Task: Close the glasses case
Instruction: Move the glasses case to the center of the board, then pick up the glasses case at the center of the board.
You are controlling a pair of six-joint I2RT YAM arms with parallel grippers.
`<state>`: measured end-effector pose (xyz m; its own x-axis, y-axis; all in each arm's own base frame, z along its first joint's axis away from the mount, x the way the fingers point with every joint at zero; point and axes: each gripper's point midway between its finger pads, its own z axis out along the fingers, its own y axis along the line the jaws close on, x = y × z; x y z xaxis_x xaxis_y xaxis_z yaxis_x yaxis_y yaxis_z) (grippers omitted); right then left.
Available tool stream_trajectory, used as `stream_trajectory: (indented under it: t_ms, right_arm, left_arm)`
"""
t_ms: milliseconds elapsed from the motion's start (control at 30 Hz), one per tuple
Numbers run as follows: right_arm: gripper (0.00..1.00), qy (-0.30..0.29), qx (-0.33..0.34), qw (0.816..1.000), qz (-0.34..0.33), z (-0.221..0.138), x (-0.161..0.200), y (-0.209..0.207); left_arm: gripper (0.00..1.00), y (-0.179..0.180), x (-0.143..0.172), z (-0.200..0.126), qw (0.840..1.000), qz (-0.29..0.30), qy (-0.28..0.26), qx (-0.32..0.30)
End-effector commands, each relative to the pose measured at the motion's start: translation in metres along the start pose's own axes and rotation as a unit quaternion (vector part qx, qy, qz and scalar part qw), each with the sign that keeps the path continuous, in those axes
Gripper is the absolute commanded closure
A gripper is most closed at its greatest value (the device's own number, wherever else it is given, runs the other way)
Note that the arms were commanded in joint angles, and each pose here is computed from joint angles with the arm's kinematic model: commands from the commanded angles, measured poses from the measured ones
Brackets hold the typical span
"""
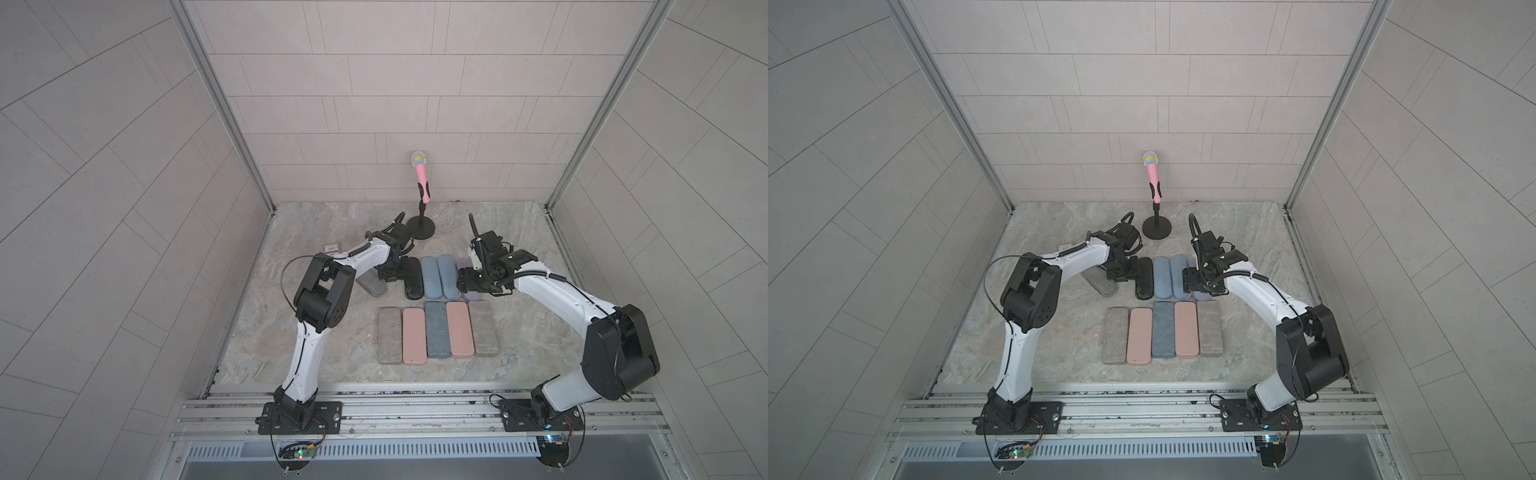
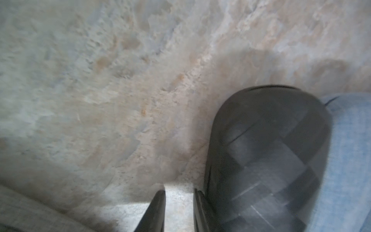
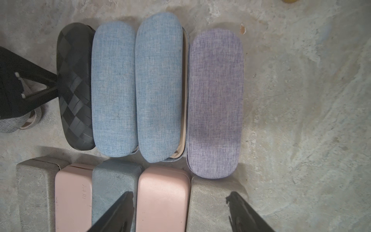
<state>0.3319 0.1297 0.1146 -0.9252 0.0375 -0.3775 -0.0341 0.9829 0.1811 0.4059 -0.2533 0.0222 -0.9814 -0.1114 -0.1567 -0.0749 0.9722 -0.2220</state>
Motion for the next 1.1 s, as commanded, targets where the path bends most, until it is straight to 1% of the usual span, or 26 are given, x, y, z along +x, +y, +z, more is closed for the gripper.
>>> stream_trajectory:
  t_ms: [0, 33, 100, 200, 333, 400, 533, 633, 700, 767, 900, 1000, 1067]
  right_arm:
    - [0.23, -0.005, 0.000, 1.000, 0.001, -0.008, 0.003, -0.002]
    - [0.23, -0.007, -0.004, 1.000, -0.001, -0.009, 0.003, -0.001]
    - [0.23, -0.012, -0.017, 1.000, -0.006, -0.014, 0.002, 0.004]
    - [0.23, -0.022, -0.041, 0.998, -0.033, -0.023, 0.001, 0.019]
    - [0.22, -0.037, -0.049, 0.993, -0.105, -0.034, 0.003, 0.048]
    - [0.21, -0.048, -0.053, 0.985, -0.156, -0.038, 0.006, 0.071]
    - [0.16, -0.058, -0.070, 0.969, -0.231, -0.034, 0.008, 0.118]
    - [0.08, -0.057, -0.081, 0.958, -0.269, -0.019, 0.004, 0.153]
    - [0.00, -0.053, -0.084, 0.951, -0.294, -0.004, 0.000, 0.175]
    - [0.00, -0.046, -0.091, 0.944, -0.314, 0.013, -0.003, 0.195]
    - [0.00, -0.028, -0.106, 0.936, -0.335, 0.048, -0.010, 0.230]
    - [0.00, -0.015, -0.116, 0.931, -0.347, 0.067, -0.014, 0.250]
    - [0.00, -0.011, -0.120, 0.925, -0.360, 0.077, -0.016, 0.261]
  left_arm:
    - [0.70, 0.000, 0.000, -0.018, 1.000, -0.002, -0.009, -0.006]
    - [0.69, 0.000, -0.001, -0.020, 1.000, -0.001, -0.011, -0.009]
    - [0.62, 0.002, -0.007, -0.030, 1.000, 0.002, -0.020, -0.015]
    - [0.52, 0.004, -0.018, -0.053, 0.999, 0.002, -0.038, -0.013]
    - [0.44, 0.018, -0.034, -0.098, 0.997, -0.017, -0.074, -0.001]
    - [0.42, 0.032, -0.038, -0.121, 0.995, -0.030, -0.092, 0.006]
    - [0.39, 0.064, -0.034, -0.169, 0.990, -0.062, -0.128, 0.022]
    - [0.37, 0.094, -0.015, -0.197, 0.985, -0.093, -0.145, 0.034]
    - [0.35, 0.113, 0.003, -0.211, 0.980, -0.118, -0.156, 0.046]
    - [0.30, 0.131, 0.022, -0.218, 0.975, -0.137, -0.170, 0.046]
    - [0.17, 0.165, 0.057, -0.228, 0.966, -0.161, -0.198, 0.029]
    - [0.16, 0.182, 0.075, -0.233, 0.963, -0.180, -0.200, 0.028]
    - [0.16, 0.186, 0.083, -0.235, 0.962, -0.184, -0.198, 0.034]
